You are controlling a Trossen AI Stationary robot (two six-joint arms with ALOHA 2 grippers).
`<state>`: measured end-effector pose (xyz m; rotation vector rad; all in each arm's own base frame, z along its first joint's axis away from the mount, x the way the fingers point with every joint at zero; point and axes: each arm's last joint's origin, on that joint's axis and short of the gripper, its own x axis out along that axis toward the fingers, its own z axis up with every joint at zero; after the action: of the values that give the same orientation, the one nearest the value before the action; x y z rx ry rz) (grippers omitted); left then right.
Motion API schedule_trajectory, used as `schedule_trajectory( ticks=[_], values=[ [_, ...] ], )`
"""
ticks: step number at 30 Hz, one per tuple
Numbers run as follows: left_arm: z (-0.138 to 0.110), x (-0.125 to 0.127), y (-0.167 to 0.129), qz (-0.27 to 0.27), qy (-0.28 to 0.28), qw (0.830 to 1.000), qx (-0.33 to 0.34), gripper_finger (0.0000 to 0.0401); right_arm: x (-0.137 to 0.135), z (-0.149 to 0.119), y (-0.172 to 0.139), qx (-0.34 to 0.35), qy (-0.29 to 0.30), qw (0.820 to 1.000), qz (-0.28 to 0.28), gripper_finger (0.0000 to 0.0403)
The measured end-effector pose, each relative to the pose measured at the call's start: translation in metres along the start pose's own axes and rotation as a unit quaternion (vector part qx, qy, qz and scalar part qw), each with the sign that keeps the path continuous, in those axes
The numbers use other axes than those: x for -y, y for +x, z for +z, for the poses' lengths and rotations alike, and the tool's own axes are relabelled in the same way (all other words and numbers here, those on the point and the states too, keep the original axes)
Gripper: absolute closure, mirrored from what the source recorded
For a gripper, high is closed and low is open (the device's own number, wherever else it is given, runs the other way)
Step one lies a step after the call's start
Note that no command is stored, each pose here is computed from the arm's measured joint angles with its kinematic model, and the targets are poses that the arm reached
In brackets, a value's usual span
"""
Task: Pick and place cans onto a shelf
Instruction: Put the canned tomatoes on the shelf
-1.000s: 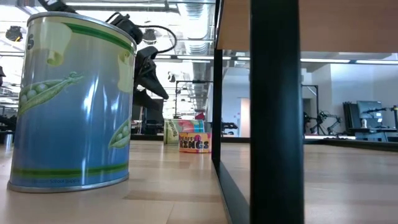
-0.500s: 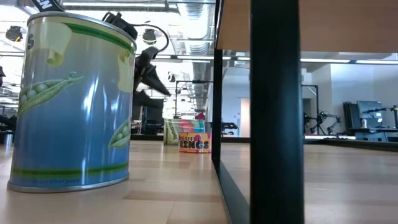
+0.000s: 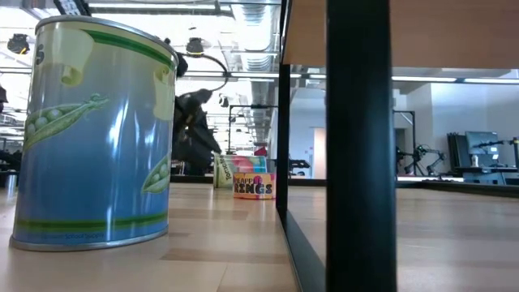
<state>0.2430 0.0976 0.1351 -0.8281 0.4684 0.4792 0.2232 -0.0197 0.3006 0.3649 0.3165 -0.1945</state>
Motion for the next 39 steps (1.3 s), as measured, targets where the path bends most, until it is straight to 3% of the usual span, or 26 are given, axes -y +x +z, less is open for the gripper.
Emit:
schedule_trajectory(
  ticks=[10,23,31,39],
  values=[
    [-0.001,-0.005,0.021,-0.018,-0.001,0.999,0.048,0.0234,0.0,0.0,0.0,0.0,0.009,1.0,0.0,0.0392],
    [0.0,-0.006,0.021,0.008,0.074,0.995,0.064,0.0394,0.001,0.0,0.0,0.005,0.016,1.0,-0.012,0.0392],
    [0.007,-0.002,0.021,0.01,0.079,0.993,0.085,0.04,0.001,0.0,0.0,0.005,0.024,1.0,-0.012,0.0392],
    [0.039,0.022,0.005,0.003,0.141,0.987,0.078,0.0401,0.001,0.0,0.0,0.006,0.024,1.0,-0.012,0.0392]
  ],
)
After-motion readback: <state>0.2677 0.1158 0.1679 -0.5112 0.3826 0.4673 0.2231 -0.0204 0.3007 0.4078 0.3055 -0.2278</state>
